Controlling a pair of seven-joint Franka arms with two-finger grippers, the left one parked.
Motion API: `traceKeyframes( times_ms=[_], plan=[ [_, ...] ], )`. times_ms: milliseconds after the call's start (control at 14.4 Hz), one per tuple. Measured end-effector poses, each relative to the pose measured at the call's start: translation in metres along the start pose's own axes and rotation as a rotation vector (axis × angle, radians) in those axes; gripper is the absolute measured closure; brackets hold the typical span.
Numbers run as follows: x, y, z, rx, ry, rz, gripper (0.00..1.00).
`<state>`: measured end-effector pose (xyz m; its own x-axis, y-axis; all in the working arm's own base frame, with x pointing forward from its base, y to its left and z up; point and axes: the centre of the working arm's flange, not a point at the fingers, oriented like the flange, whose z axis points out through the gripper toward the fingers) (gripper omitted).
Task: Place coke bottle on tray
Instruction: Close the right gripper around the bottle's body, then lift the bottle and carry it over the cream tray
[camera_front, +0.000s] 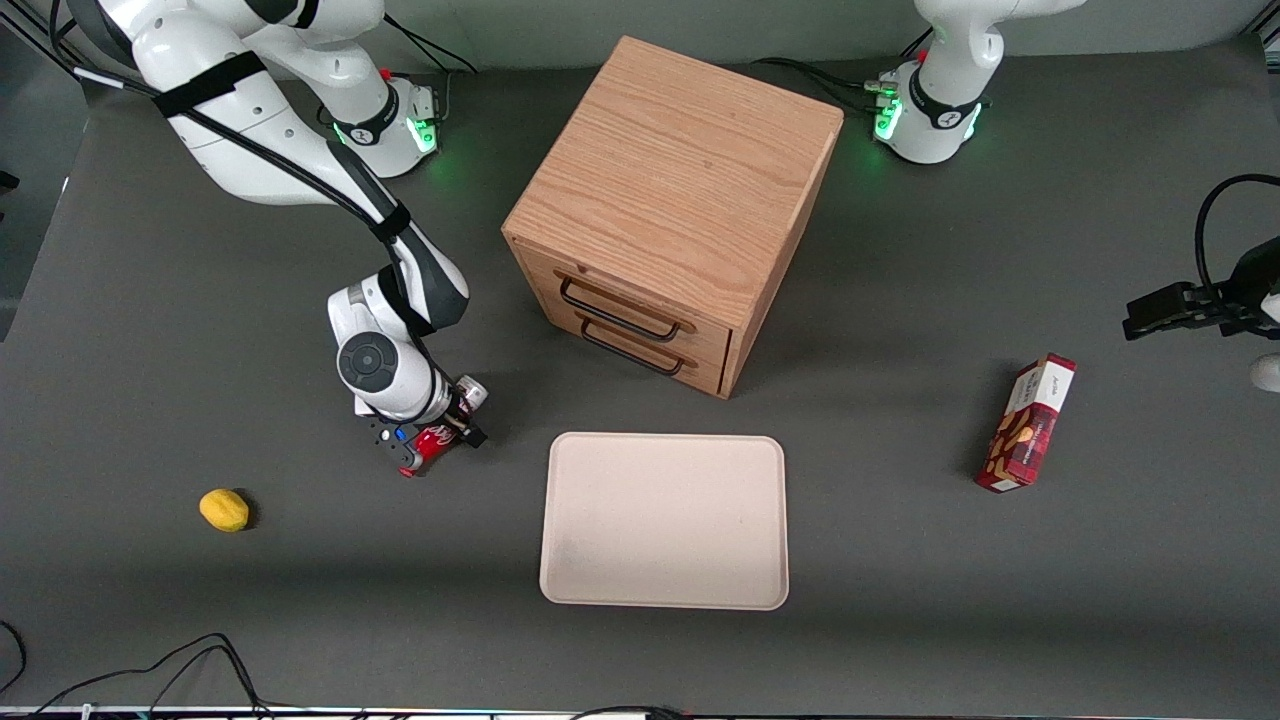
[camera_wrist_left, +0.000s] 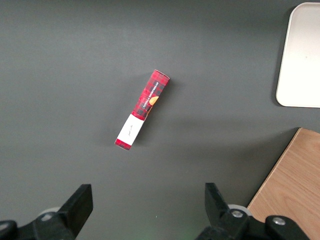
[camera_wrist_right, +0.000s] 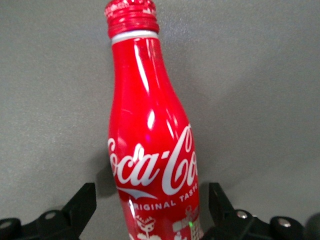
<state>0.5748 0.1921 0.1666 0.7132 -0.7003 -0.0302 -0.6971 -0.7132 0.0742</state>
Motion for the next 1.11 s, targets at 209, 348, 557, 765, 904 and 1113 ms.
traceKeyframes(
  times_ms=[209,348,557,765,904,1113],
  plan=[
    [-0.001,0.001,0.001,-0.001,-0.001,0.001,0.0],
    [0.0,0.001,0.001,0.0,0.0,0.001,0.07],
    [0.0,-0.002,-0.002,0.016,0.007,0.002,0.41],
    [0.0,0.0,0.0,0.01,0.004,0.003,0.49],
    [0.001,-0.001,-0.002,0.013,0.008,0.002,0.49],
    [0.006,-0.006,-0.027,-0.004,0.021,-0.005,0.63]
  ],
)
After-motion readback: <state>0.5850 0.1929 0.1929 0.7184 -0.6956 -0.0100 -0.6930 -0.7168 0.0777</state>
